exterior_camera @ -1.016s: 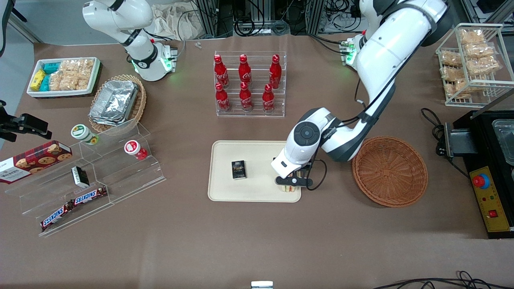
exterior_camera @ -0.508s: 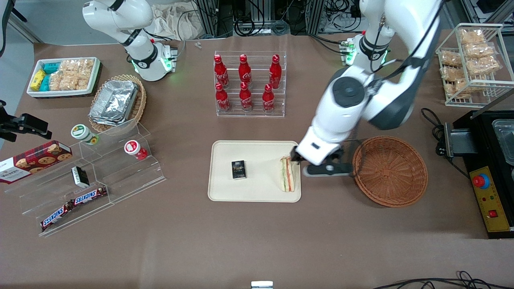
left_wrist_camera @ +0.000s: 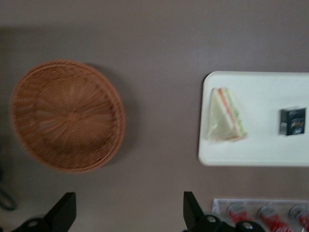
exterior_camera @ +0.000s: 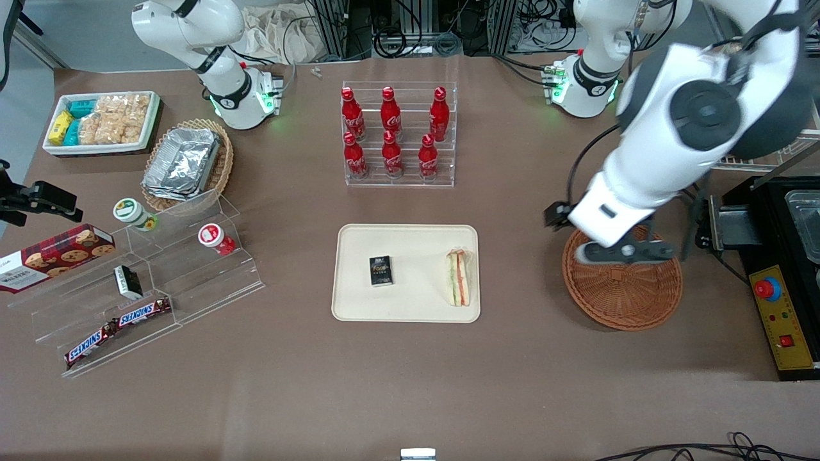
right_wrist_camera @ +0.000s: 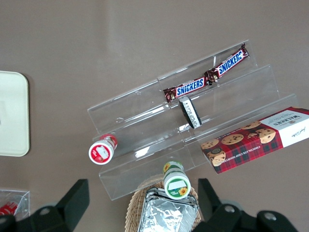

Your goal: Place sandwich from basket to tray

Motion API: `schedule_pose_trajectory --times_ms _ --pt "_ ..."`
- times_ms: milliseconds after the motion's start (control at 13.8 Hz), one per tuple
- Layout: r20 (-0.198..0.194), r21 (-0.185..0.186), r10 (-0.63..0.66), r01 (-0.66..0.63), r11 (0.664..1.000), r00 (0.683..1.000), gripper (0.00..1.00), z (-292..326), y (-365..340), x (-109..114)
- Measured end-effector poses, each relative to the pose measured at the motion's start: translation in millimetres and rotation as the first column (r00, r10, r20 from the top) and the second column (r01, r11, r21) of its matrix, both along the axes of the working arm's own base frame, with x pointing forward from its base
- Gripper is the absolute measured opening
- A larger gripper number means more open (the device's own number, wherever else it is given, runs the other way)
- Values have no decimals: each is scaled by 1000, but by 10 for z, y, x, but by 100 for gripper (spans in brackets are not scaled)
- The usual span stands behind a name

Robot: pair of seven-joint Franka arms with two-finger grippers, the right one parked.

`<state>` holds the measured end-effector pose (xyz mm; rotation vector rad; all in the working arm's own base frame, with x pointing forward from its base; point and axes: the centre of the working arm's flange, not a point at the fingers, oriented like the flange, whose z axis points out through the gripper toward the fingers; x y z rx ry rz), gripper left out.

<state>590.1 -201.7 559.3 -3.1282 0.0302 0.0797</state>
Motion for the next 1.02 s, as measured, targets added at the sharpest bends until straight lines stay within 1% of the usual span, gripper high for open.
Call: schedule_pose_trajectory --times_ms 145,290,508,653,726,798,1016 --pt "-21 17 1 -1 1000 1000 100 243 386 -89" --pt "-31 25 13 -12 1000 999 100 475 669 -211" --pt "-29 24 46 -46 999 999 100 774 945 -398" --pt "-29 8 72 -72 997 997 100 891 1146 -463" --pt "-35 6 75 -75 997 997 100 926 1233 -497" --pt "-43 7 79 -79 997 996 100 950 1309 -535" --pt "-46 10 96 -95 995 994 100 980 1400 -628"
